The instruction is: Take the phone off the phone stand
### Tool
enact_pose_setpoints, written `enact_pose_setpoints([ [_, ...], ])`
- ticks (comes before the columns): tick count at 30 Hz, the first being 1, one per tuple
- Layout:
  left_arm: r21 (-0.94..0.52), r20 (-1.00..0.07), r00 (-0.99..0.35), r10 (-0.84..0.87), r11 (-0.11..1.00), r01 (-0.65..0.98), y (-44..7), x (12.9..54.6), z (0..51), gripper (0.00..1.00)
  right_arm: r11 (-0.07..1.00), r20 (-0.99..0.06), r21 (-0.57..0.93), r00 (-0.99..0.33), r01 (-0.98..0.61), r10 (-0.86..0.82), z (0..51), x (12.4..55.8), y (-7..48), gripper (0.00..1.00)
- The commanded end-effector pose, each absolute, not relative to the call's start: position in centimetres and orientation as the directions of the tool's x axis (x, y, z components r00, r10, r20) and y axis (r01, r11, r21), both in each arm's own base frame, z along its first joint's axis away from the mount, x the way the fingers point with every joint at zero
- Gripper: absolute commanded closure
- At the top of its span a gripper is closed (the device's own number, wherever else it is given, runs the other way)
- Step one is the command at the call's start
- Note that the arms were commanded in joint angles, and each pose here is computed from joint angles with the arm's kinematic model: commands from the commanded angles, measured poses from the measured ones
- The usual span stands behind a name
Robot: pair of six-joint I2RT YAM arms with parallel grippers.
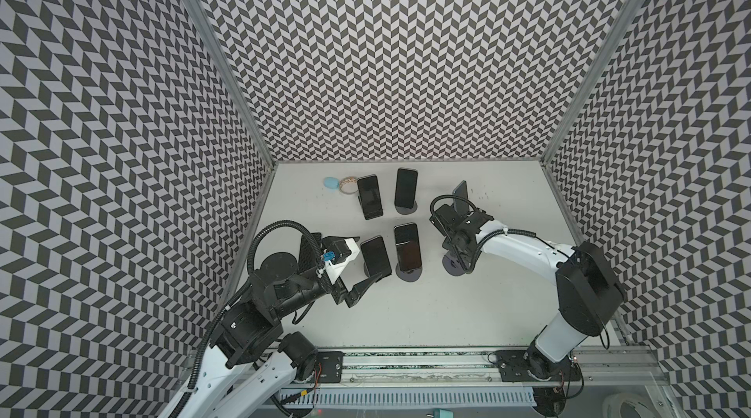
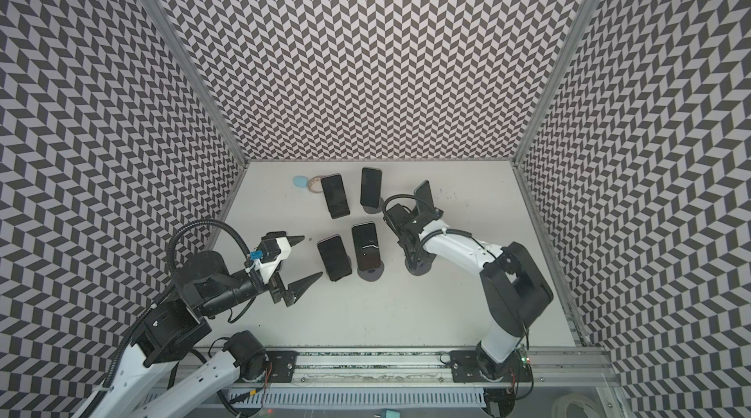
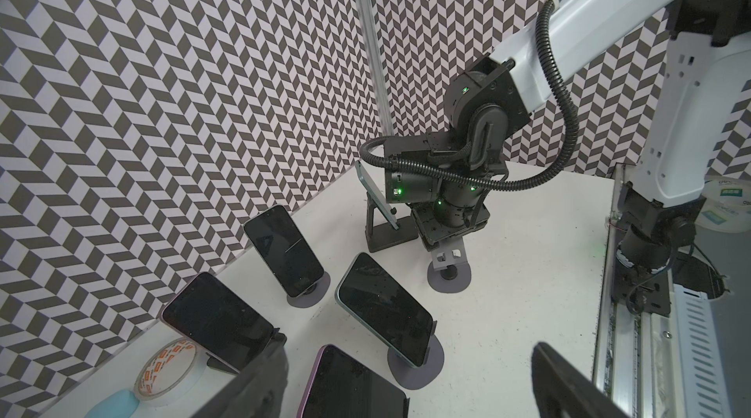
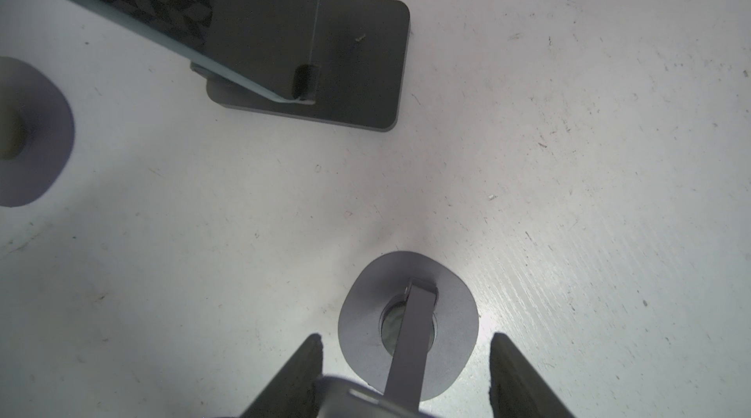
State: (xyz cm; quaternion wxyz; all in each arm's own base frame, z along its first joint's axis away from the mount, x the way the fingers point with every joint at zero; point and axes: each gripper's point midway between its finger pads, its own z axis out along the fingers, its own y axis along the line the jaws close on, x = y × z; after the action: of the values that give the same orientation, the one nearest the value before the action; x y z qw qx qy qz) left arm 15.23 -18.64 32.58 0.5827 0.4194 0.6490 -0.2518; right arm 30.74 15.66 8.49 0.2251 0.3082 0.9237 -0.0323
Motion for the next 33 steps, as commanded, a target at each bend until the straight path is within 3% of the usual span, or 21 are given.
enact_pose_setpoints([
  [1, 0.174, -0.967, 0.044, 0.251, 0.522, 0.835, -18.7, 15.4, 32.7, 0.06, 0.802, -0.438, 0.081, -0.702, 0.592, 0.562, 8.4, 30.4, 15.1, 0.39],
  [9, 0.173, -0.966, 0.043, 0.255, 0.513, 0.841, -19.0, 15.5, 32.7, 0.06, 0.808, -0.449, 0.09, -0.701, 0.582, 0.554, 8.9, 30.0, 14.1, 0.48],
  [17, 0.15, -0.973, 0.037, 0.227, 0.505, 0.85, -19.5, 15.6, 33.1, 0.06, 0.795, -0.475, 0.138, -0.665, 0.59, 0.576, 9.8, 29.5, 11.6, 0.5],
  [33, 0.105, -0.983, 0.018, 0.183, 0.48, 0.871, -21.0, 16.3, 34.0, 0.06, 0.717, -0.584, 0.167, -0.518, 0.677, 0.625, 12.2, 29.5, -0.5, 0.52],
])
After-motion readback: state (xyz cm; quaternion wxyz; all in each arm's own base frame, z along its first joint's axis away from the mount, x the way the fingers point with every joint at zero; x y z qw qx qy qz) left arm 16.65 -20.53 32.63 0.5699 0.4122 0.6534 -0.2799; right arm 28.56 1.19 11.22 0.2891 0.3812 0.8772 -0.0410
